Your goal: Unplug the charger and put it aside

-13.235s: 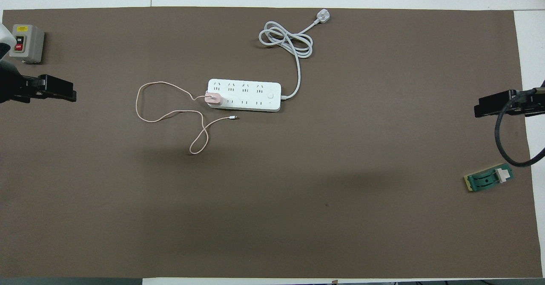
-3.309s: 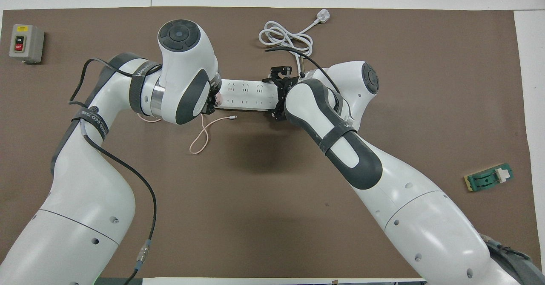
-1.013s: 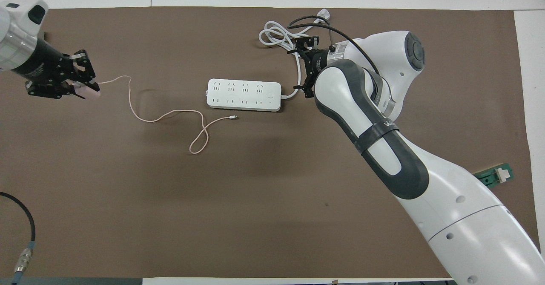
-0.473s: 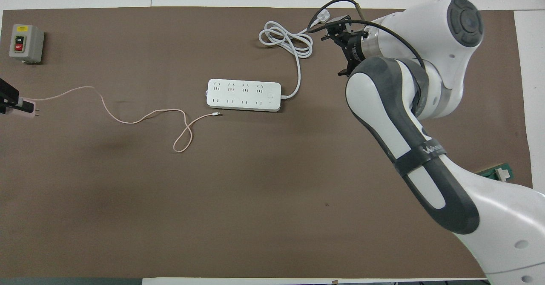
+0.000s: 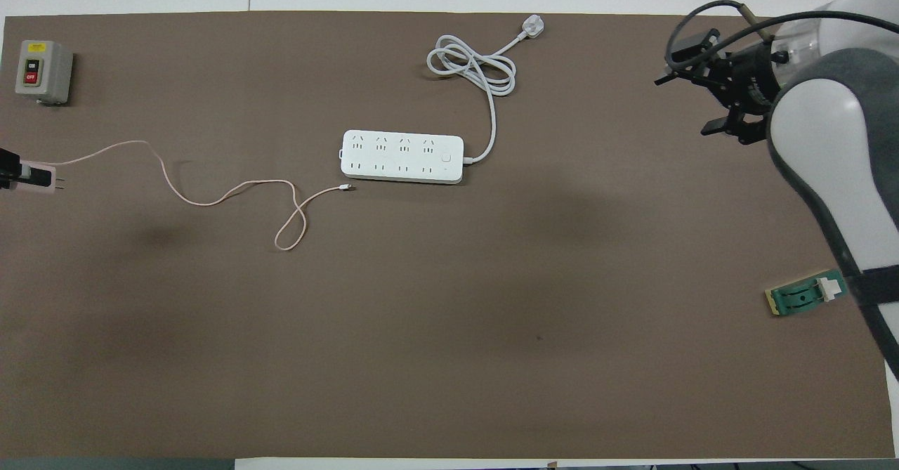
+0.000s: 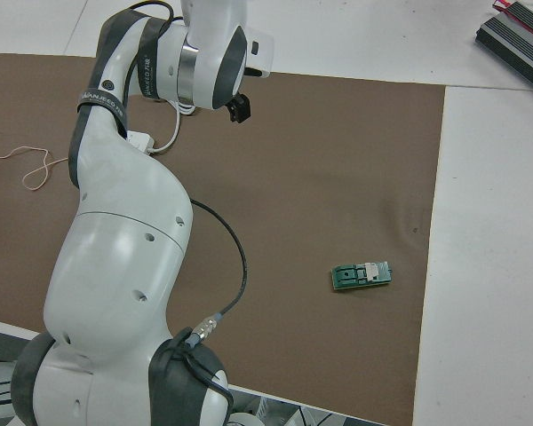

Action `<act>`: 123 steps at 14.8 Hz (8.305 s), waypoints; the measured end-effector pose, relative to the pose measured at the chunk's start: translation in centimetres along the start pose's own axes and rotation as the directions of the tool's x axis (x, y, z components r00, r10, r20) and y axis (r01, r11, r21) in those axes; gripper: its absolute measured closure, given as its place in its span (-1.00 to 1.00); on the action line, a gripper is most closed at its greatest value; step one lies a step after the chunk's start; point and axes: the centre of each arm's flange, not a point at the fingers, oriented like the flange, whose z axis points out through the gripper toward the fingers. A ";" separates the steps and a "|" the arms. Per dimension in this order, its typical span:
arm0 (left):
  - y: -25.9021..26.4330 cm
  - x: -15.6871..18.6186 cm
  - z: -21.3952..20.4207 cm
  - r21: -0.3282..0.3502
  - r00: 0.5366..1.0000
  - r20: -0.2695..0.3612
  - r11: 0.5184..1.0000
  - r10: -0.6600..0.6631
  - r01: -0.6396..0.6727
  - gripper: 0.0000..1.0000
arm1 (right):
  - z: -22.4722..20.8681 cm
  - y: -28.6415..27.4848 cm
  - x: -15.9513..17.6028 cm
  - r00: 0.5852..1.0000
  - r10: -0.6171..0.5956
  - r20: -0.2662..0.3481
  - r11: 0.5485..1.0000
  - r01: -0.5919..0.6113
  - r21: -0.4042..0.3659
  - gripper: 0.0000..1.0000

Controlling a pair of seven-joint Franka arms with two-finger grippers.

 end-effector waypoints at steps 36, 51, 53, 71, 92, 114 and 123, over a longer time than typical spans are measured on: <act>-7.8 -4.1 18.7 -0.394 0.962 -0.055 0.880 0.267 -0.266 0.37 | -9.0 10.0 -1.0 0.850 -0.522 0.072 0.813 0.522 -0.258 -1.00; -2.3 -1.5 3.8 -0.086 0.956 -0.002 0.953 0.292 -0.291 -1.00 | -9.3 10.4 -0.8 0.846 -0.528 0.071 0.810 0.527 -0.257 -1.00; 2.2 -1.5 -2.0 0.004 0.978 0.006 0.978 0.207 -0.207 -1.00 | -9.6 10.5 -1.0 0.846 -0.529 0.070 0.810 0.527 -0.256 -1.00; 20.5 -7.5 0.4 0.457 0.995 -0.040 0.887 0.092 -0.064 -1.00 | -10.2 10.6 -1.3 0.846 -0.529 0.069 0.811 0.528 -0.253 -1.00; 22.9 -6.2 0.9 0.429 0.991 -0.051 0.899 0.125 -0.091 -1.00 | -10.2 10.6 -1.3 0.846 -0.529 0.069 0.811 0.528 -0.253 -1.00; 23.5 -5.8 0.7 0.407 0.990 -0.062 0.908 0.130 -0.093 -1.00 | -10.2 10.6 -1.3 0.846 -0.529 0.069 0.811 0.528 -0.253 -1.00; 23.4 -5.7 0.6 0.409 0.989 -0.069 0.908 0.130 -0.091 -1.00 | -10.2 10.6 -1.3 0.846 -0.529 0.069 0.811 0.528 -0.253 -1.00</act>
